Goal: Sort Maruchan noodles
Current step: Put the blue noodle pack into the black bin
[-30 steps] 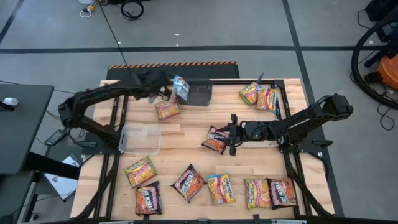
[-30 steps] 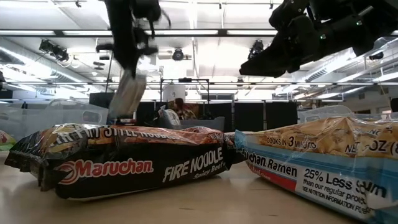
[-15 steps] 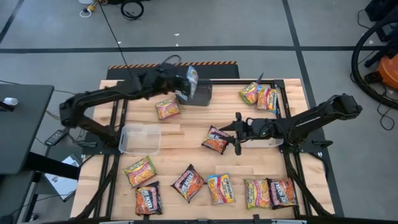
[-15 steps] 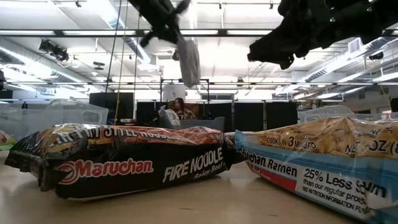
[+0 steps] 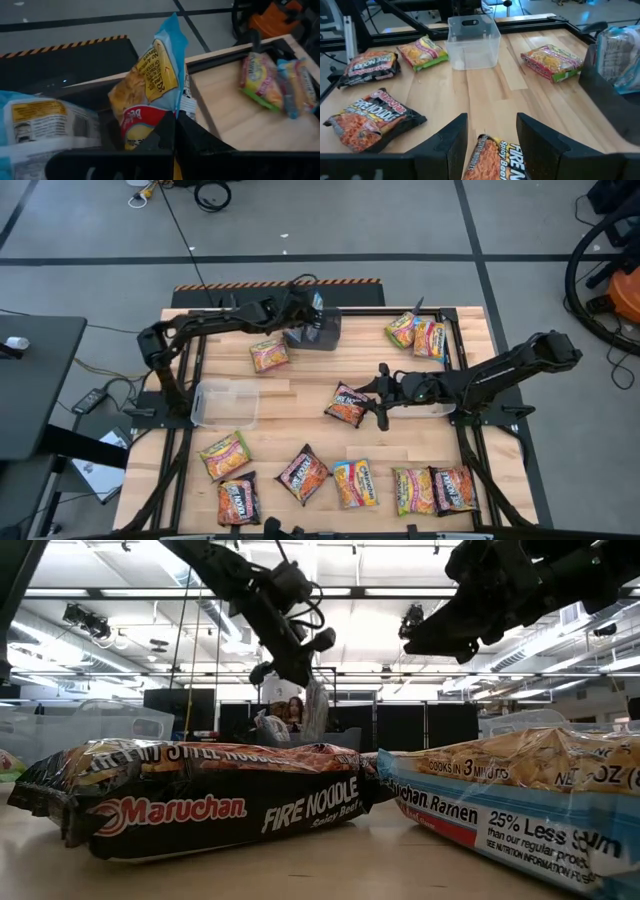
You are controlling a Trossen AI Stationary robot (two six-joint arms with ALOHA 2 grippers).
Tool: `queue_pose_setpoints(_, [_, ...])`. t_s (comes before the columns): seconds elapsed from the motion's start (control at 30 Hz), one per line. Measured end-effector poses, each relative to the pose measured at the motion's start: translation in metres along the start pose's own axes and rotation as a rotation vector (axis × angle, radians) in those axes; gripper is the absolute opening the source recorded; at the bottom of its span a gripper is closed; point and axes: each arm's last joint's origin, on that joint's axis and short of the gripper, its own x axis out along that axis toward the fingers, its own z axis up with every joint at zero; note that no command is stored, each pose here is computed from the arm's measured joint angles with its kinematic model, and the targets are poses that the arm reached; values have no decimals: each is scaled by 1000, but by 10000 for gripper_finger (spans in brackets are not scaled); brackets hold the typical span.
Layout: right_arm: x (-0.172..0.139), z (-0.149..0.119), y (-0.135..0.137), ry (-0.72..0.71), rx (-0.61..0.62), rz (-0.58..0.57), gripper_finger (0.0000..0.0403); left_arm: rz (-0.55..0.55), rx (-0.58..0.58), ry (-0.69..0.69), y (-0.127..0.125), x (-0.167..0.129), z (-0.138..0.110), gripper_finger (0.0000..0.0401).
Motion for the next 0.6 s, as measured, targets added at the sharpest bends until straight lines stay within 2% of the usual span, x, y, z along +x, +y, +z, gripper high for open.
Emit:
queue_pose_setpoints(0.3, [7,1,-16,-18,16,-110,174,53,9,2,18,8,8,7])
queue_pose_setpoints(0.6, [15,12,-48,-126,-11,-212,174,-24,-9,9,14,9,11,8])
